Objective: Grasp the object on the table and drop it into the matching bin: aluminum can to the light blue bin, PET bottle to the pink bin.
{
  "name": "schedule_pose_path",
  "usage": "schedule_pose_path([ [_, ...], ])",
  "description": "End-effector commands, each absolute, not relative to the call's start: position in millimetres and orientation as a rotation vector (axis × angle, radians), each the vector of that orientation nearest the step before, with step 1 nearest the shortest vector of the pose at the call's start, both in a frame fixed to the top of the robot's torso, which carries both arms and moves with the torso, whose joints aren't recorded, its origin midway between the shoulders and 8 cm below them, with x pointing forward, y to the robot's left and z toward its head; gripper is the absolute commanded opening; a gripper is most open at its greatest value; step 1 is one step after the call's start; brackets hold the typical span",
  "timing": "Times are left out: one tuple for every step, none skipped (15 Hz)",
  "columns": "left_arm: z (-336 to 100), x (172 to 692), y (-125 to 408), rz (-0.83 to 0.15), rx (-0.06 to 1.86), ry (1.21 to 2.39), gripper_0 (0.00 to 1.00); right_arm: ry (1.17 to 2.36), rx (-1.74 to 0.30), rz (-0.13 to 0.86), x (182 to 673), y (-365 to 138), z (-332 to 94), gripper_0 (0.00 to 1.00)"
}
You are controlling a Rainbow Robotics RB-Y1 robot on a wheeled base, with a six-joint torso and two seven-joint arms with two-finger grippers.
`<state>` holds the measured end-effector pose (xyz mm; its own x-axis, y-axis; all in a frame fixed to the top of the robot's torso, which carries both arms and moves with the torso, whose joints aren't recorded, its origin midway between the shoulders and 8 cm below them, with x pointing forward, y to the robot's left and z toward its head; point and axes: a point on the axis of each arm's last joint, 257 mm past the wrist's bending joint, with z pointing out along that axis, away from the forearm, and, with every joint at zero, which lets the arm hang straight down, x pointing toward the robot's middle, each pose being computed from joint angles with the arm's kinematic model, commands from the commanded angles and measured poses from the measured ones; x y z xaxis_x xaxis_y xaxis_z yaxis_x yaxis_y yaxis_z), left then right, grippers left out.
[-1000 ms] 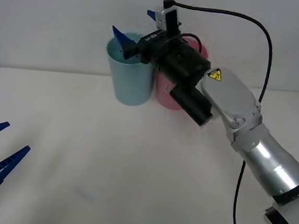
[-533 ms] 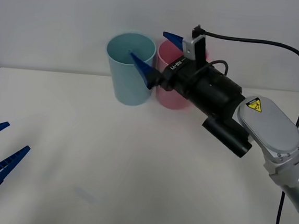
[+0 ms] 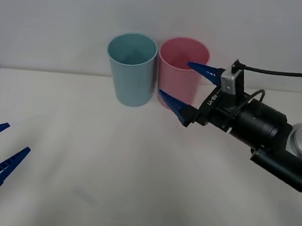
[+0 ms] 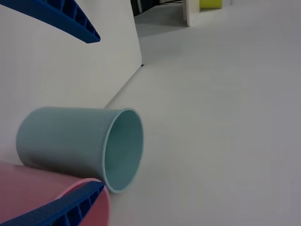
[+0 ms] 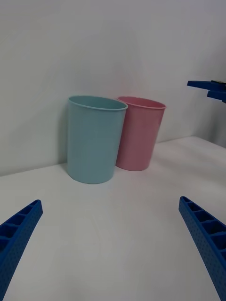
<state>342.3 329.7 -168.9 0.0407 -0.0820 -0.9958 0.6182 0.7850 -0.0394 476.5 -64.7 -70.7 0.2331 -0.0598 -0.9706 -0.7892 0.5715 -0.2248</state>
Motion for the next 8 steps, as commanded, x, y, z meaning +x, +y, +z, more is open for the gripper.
schedule_pose_path([
  [-168.9, 342.3, 329.7, -0.567, 0.465, 1.441, 1.0, 1.265, -0.885, 0.59, 465.4, -86.6, -84.0, 1.0],
  [-168.9, 342.3, 329.7, -0.567, 0.465, 1.441, 1.0, 1.275, -0.886, 0.586, 462.2, -96.2, -89.7, 1.0],
  [-168.9, 342.3, 329.7, -0.567, 0.465, 1.441, 1.0, 1.282, -0.888, 0.575, 460.0, -105.6, -94.1, 1.0],
  [-168.9, 342.3, 329.7, -0.567, 0.465, 1.441, 1.0, 1.299, -0.886, 0.565, 455.5, -117.4, -103.7, 1.0],
  [-168.9, 342.3, 329.7, -0.567, 0.465, 1.441, 1.0, 1.313, -0.887, 0.552, 451.8, -127.9, -111.5, 1.0],
  [-168.9, 342.3, 329.7, -0.567, 0.465, 1.441, 1.0, 1.32, -0.89, 0.542, 448.9, -134.4, -116.7, 1.0],
  [-168.9, 342.3, 329.7, -0.567, 0.465, 1.441, 1.0, 1.314, -0.913, 0.486, 446.1, -146.9, -124.5, 1.0],
  [-168.9, 342.3, 329.7, -0.567, 0.465, 1.441, 1.0, 1.318, -0.921, 0.453, 443.1, -155.9, -131.9, 1.0],
])
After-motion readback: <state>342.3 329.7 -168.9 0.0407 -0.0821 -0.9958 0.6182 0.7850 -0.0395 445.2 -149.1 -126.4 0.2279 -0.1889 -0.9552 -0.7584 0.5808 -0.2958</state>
